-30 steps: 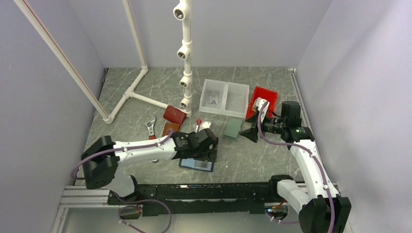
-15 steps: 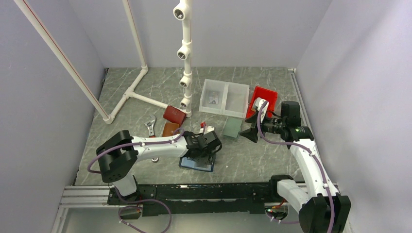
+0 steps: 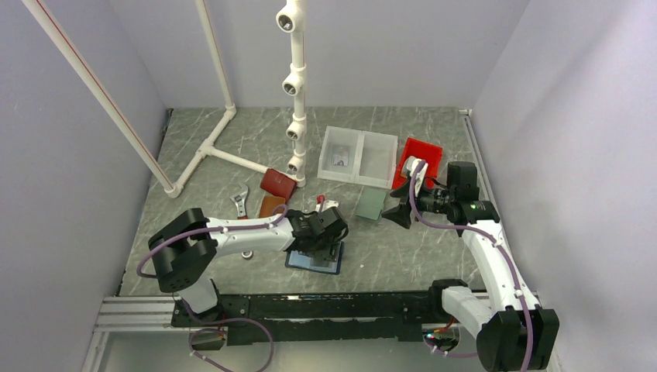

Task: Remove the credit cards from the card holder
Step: Remove the credit card from the card holder.

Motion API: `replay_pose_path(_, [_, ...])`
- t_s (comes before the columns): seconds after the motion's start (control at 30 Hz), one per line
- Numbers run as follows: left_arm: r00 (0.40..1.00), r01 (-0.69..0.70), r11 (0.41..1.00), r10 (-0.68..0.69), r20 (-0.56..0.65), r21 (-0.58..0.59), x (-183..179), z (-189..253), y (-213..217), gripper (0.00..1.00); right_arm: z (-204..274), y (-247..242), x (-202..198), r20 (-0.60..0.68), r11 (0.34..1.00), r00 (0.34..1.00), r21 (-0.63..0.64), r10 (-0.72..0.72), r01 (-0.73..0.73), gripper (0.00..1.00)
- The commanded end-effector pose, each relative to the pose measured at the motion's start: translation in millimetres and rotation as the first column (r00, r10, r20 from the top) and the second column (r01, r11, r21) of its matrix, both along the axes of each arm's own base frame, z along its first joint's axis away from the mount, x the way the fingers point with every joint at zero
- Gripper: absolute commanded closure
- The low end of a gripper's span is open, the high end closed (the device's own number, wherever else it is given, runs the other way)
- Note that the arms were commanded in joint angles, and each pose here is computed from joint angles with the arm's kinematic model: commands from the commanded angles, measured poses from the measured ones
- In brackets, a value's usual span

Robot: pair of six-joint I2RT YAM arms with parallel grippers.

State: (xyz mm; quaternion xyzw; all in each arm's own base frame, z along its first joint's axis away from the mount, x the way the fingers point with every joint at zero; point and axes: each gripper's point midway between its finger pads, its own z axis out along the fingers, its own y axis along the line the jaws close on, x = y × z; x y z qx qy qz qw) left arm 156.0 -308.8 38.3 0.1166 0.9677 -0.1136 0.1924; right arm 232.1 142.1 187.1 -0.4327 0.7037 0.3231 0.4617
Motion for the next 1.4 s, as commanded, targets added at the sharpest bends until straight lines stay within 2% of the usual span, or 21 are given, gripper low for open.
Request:
replay_pose_path(0.0, [1.0,0.003,0.998,-0.003,-0.007,-0.066,1.2,4.7,-2.9,0.37,14.0,3.0,0.9,0.049,0.999,0.998,0.016,0.032,-0.033,0.28])
replay_pose_path(0.1, [1.0,-0.004,0.997,0.002,-0.022,-0.081,0.0,1.7,0.7,0.37,14.1,3.2,0.4,0.05,0.999,0.998,0.017,0.034,-0.035,0.28])
replay_pose_path(0.53, [0.998,-0.001,0.951,-0.018,-0.061,-0.309,-5.1,11.8,-2.9,0.47,12.0,5.5,-2.0,0.022,0.998,0.998,0.028,0.052,-0.053,0.28])
replay_pose_path(0.87, [0.996,0.001,0.91,-0.04,-0.084,-0.414,-9.2,12.6,-4.9,0.51,-5.3,42.6,-23.5,-0.05,0.978,0.978,0.054,0.202,-0.199,0.32])
replay_pose_path(0.97, [0.995,-0.002,0.906,-0.041,-0.093,-0.424,-9.9,10.3,-5.5,0.51,-14.4,62.1,-28.8,-0.098,0.97,0.966,0.061,0.241,-0.236,0.42])
replay_pose_path(1.13, [0.994,-0.008,0.898,-0.041,-0.102,-0.439,-10.5,7.4,-7.7,0.52,-36.0,92.2,-34.2,-0.183,0.957,0.94,0.023,0.288,-0.289,0.75])
replay_pose_path(1.2, [0.994,-0.01,0.895,-0.041,-0.105,-0.447,-10.5,7.1,-8.5,0.52,-49.6,102.2,-36.5,-0.214,0.95,0.929,-0.013,0.301,-0.311,0.83])
replay_pose_path(1.37, [0.994,-0.008,0.878,-0.044,-0.098,-0.479,-8.3,10.0,-12.9,0.52,-79.5,119.2,-41.5,-0.235,0.927,0.921,-0.14,0.311,-0.348,0.92])
